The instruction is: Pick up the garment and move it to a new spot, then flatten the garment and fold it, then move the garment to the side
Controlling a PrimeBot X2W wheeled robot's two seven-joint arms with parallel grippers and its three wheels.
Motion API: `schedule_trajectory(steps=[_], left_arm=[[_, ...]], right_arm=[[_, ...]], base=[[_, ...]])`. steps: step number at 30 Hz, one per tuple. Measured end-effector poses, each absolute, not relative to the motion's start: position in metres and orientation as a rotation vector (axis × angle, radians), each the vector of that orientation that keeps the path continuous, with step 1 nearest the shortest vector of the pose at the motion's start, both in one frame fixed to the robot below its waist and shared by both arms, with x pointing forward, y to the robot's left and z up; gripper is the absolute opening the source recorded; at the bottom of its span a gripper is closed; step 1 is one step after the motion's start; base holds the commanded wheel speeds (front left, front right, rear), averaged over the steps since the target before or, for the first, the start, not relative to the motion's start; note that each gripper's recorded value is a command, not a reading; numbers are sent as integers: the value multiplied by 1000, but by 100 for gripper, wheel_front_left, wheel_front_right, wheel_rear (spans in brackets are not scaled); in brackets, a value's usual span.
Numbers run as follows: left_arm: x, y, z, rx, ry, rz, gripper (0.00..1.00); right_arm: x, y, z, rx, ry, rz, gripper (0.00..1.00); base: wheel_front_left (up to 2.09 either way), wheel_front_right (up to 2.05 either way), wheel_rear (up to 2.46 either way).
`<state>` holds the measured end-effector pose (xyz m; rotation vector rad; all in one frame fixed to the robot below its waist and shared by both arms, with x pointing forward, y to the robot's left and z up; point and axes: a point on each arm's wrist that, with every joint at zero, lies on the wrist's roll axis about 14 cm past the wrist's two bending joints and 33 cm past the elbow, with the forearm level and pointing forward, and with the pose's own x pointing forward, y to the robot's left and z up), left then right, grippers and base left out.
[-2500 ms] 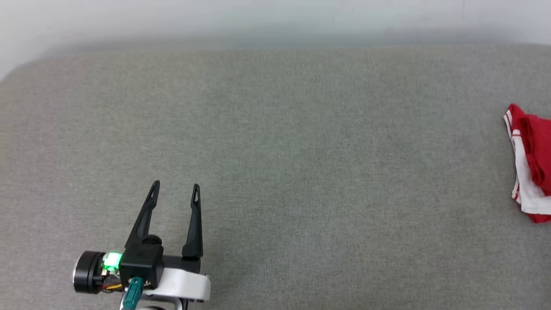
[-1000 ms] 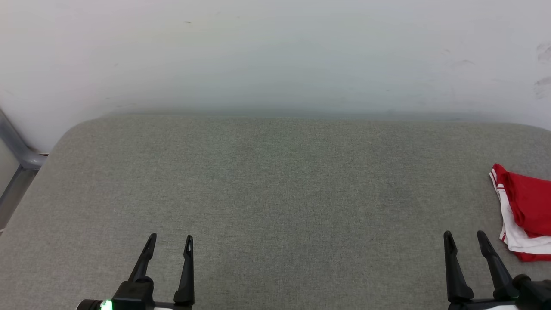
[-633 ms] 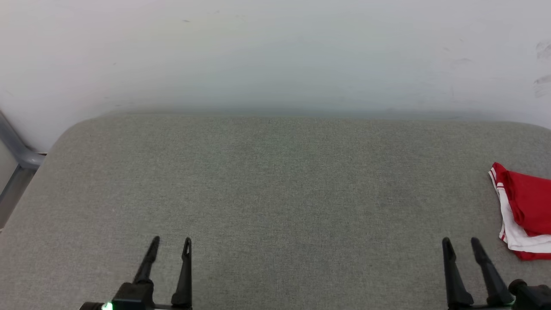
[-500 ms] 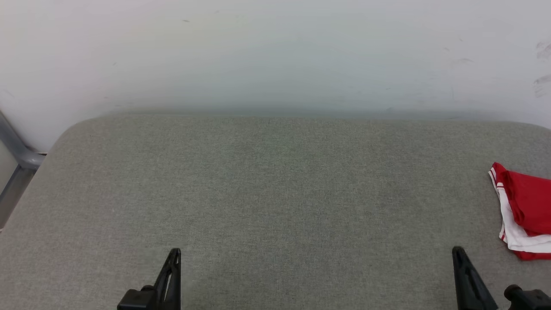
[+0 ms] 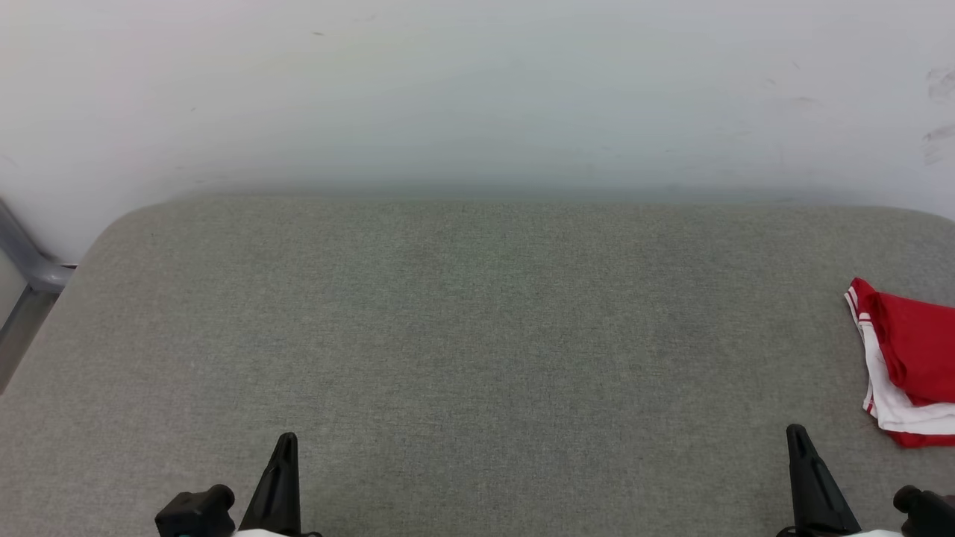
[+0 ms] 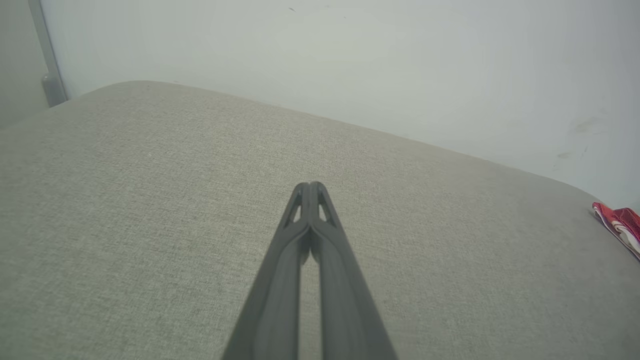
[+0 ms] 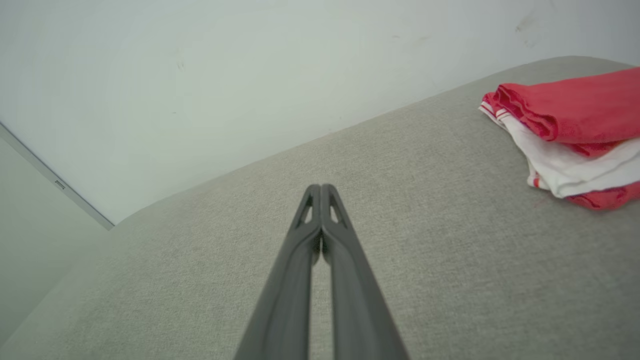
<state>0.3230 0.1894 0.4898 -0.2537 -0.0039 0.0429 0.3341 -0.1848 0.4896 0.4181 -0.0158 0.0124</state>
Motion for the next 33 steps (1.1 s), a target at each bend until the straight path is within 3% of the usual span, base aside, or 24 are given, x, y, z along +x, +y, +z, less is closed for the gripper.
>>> schedule_trajectory(steps=[33], left_arm=[[347,200,486,-786,44,84,0]], right_arm=[[356,-193,490,888,14,-39,0]], base=[[0,0,0]])
